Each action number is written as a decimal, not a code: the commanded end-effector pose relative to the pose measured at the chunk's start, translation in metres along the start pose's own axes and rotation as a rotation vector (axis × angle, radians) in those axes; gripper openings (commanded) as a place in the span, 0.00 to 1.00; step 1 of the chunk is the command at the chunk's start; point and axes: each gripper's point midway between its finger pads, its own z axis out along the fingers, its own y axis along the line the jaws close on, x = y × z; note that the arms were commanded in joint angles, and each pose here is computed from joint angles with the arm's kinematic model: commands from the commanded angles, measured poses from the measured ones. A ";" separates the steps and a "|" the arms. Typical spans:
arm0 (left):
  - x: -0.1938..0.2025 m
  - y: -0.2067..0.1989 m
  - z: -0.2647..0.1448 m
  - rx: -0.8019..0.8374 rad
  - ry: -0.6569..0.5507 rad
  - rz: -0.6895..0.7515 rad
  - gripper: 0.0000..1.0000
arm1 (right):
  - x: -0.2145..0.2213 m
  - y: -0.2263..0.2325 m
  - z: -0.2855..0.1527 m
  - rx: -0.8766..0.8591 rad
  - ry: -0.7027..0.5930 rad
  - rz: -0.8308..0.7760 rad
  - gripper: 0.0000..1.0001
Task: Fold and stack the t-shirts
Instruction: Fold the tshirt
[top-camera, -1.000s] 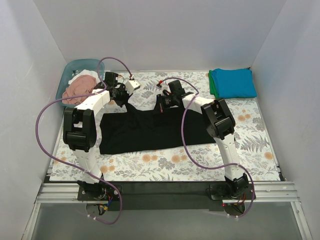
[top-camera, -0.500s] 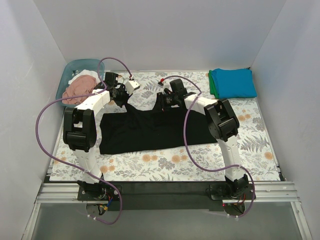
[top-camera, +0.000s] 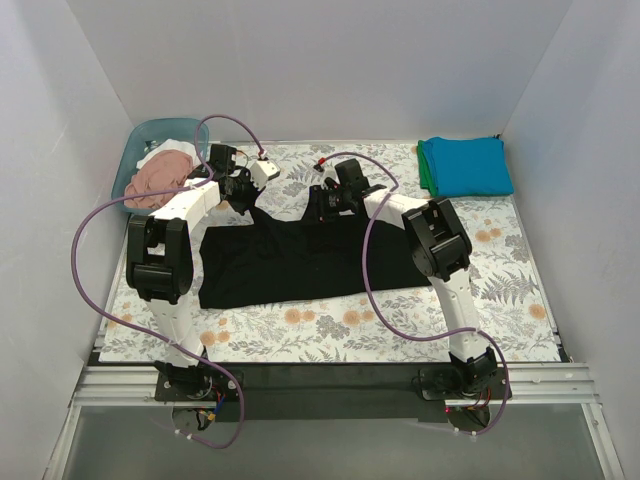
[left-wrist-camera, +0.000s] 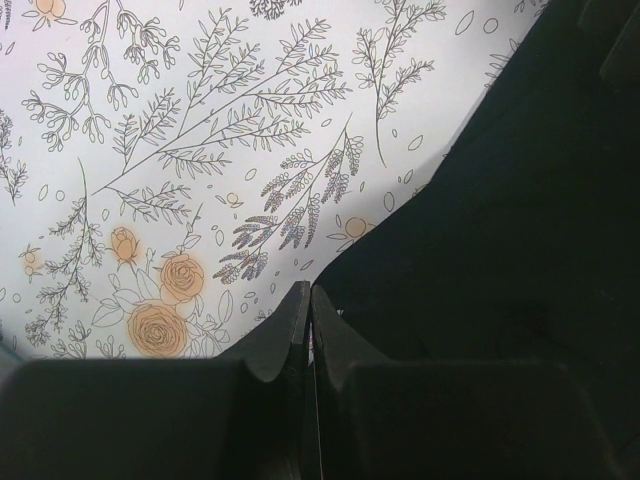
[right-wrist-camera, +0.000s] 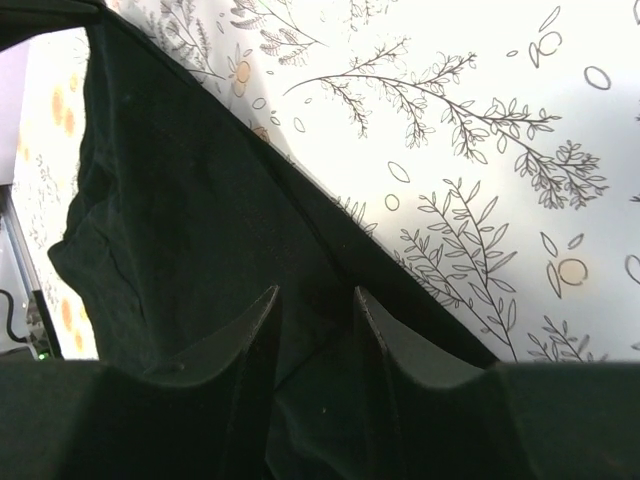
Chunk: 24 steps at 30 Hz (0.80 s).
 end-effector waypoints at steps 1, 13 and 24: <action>-0.015 0.002 -0.019 -0.024 -0.039 0.016 0.00 | -0.008 0.005 0.008 -0.009 -0.016 -0.021 0.41; -0.014 0.002 -0.018 -0.023 -0.036 0.015 0.00 | -0.008 0.009 0.010 -0.023 -0.011 -0.039 0.18; -0.020 0.011 -0.029 -0.069 -0.029 -0.011 0.00 | -0.026 0.036 -0.012 -0.064 -0.052 -0.105 0.01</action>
